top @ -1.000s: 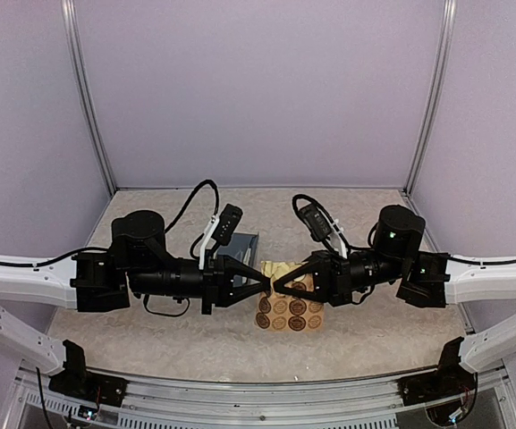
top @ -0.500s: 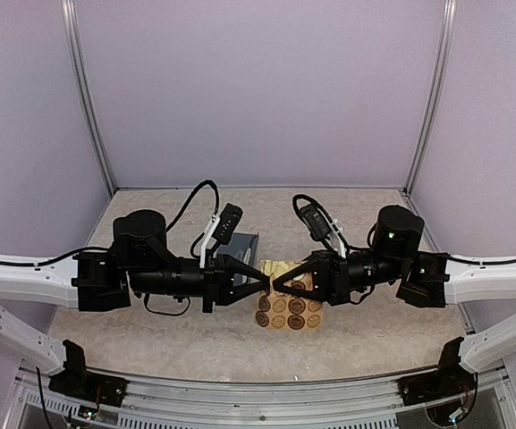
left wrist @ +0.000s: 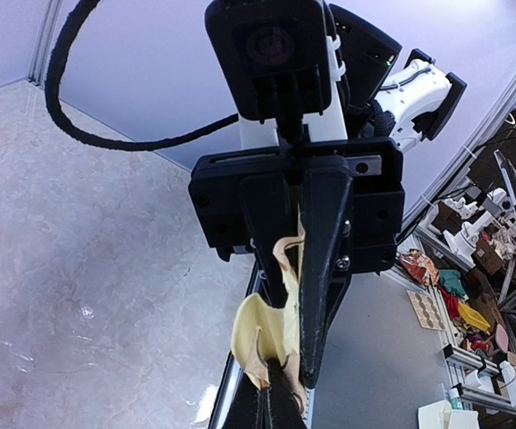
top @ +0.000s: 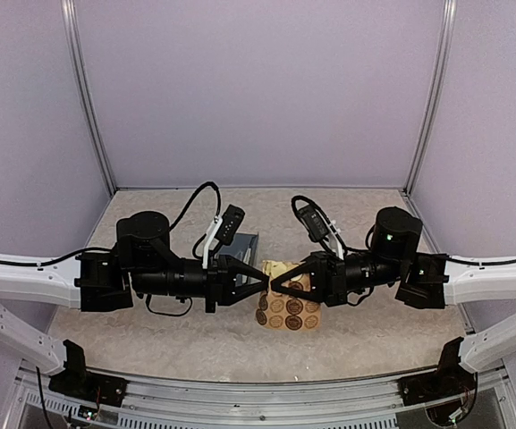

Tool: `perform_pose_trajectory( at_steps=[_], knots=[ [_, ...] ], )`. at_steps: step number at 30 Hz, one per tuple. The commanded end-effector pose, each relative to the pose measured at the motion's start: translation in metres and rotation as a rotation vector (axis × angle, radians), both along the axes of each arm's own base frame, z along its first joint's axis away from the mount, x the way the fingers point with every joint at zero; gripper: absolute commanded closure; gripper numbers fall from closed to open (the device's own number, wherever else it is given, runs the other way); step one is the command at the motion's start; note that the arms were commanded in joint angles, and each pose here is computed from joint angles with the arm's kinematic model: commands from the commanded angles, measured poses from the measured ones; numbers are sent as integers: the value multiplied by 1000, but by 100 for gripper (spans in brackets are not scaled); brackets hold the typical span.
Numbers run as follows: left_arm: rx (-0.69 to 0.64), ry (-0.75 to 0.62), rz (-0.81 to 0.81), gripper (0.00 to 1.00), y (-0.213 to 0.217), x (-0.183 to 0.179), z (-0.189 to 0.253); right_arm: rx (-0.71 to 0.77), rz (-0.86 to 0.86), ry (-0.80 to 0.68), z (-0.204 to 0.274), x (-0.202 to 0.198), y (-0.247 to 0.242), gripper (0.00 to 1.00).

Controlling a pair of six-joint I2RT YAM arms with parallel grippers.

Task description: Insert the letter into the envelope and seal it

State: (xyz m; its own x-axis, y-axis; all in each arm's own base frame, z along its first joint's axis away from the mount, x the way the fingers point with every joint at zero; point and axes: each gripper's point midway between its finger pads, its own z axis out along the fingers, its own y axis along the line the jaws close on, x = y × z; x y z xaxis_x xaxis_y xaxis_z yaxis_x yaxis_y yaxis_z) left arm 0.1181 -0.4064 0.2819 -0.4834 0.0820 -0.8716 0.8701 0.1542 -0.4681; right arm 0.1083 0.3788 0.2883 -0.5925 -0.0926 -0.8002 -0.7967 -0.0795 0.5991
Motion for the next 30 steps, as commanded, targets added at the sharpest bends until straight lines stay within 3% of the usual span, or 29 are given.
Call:
perform_pose_trajectory(
  at_steps=[1, 9, 11, 13, 18, 30],
  knots=[
    [-75, -22, -72, 100, -7, -15, 23, -32, -77, 12, -12, 13, 4, 100],
    [-31, -50, 68, 100, 7, 6, 23, -38, -99, -1, -8, 14, -1, 100],
    [-26, -64, 132, 95, 17, 14, 27, -49, -121, -9, -9, 16, -4, 100],
    [-18, -74, 195, 84, 27, 22, 31, -64, -149, -13, -11, 20, -6, 100],
    [-23, -98, 311, 71, 51, 34, 43, -79, -196, -19, -12, 27, -9, 100],
    [-7, -16, 116, 62, 8, 2, 30, -73, -201, -19, -10, 29, -7, 100]
  ],
)
